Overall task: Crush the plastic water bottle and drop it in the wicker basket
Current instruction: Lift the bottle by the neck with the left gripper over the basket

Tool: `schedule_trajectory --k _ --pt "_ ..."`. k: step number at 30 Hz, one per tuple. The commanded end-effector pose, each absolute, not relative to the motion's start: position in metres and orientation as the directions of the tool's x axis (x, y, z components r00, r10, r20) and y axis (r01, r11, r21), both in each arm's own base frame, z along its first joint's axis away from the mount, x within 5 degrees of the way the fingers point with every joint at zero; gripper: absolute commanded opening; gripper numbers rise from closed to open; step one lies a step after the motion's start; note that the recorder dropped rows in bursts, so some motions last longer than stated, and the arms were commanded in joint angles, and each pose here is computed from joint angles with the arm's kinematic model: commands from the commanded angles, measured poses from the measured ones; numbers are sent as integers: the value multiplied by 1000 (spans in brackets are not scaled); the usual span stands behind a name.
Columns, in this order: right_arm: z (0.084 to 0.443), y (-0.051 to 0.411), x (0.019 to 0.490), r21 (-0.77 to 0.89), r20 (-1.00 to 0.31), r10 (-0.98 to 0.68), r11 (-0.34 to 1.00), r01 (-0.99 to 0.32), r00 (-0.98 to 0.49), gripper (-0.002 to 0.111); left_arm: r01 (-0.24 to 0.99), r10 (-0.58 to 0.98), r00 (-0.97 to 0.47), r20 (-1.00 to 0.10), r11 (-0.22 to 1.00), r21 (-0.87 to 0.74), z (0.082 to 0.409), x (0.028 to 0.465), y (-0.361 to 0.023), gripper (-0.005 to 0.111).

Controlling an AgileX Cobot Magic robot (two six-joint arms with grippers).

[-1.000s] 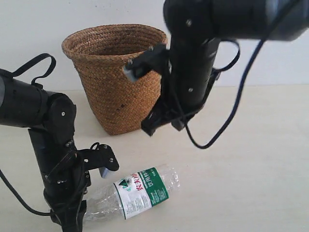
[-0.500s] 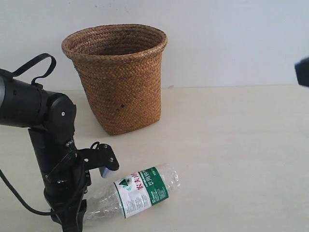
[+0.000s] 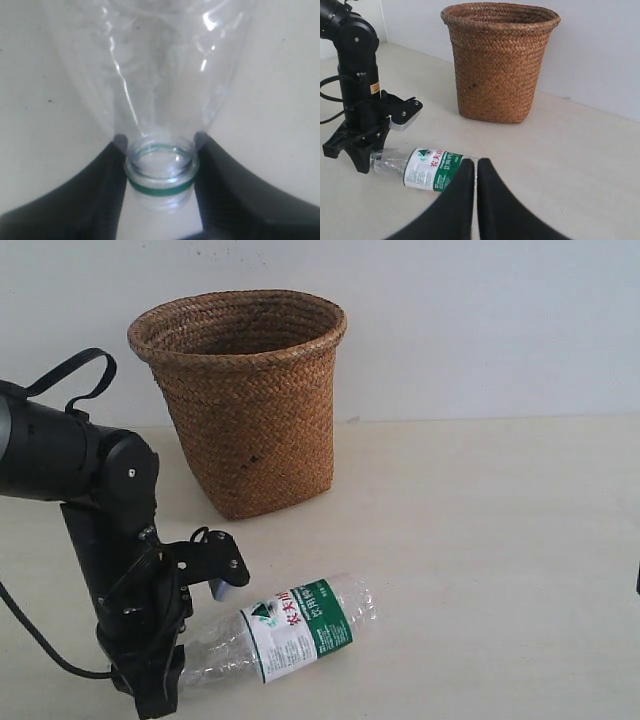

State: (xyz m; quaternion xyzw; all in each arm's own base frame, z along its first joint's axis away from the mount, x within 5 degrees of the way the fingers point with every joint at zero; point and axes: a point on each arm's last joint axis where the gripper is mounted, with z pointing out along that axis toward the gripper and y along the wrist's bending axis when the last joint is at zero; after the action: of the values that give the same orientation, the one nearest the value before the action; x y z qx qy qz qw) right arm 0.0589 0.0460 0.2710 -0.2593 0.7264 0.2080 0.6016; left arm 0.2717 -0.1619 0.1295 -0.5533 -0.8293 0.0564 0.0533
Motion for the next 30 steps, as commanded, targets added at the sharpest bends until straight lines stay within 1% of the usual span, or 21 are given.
schedule_trajectory --k 1,6,12,18,22,25,28,30 --pt "273 46 58 4 -988 -94 776 -630 -123 0 931 933 -360 -29 356 -81 150 280 -165 4" --pt "273 46 58 7 -988 -93 776 -630 -125 0 940 941 -330 -79 335 70 187 294 -164 4" --pt "273 47 58 15 -988 -87 776 -631 -130 0 900 938 -300 -173 338 274 249 308 -163 4" --pt "273 47 58 15 -988 -87 776 -631 -130 0 853 946 -263 -191 320 411 300 313 -157 4" --pt "273 47 58 15 -988 -87 776 -631 -130 0 833 951 -263 -162 308 459 322 315 -153 4" --pt "273 47 58 15 -988 -87 776 -631 -130 0 836 949 -280 -142 314 451 330 314 -151 4" --pt "273 47 58 15 -988 -87 776 -631 -130 0 852 942 -318 -111 335 402 328 308 -148 4" --pt "273 47 58 15 -988 -87 776 -631 -130 0 873 933 -342 -111 359 330 326 302 -150 4"
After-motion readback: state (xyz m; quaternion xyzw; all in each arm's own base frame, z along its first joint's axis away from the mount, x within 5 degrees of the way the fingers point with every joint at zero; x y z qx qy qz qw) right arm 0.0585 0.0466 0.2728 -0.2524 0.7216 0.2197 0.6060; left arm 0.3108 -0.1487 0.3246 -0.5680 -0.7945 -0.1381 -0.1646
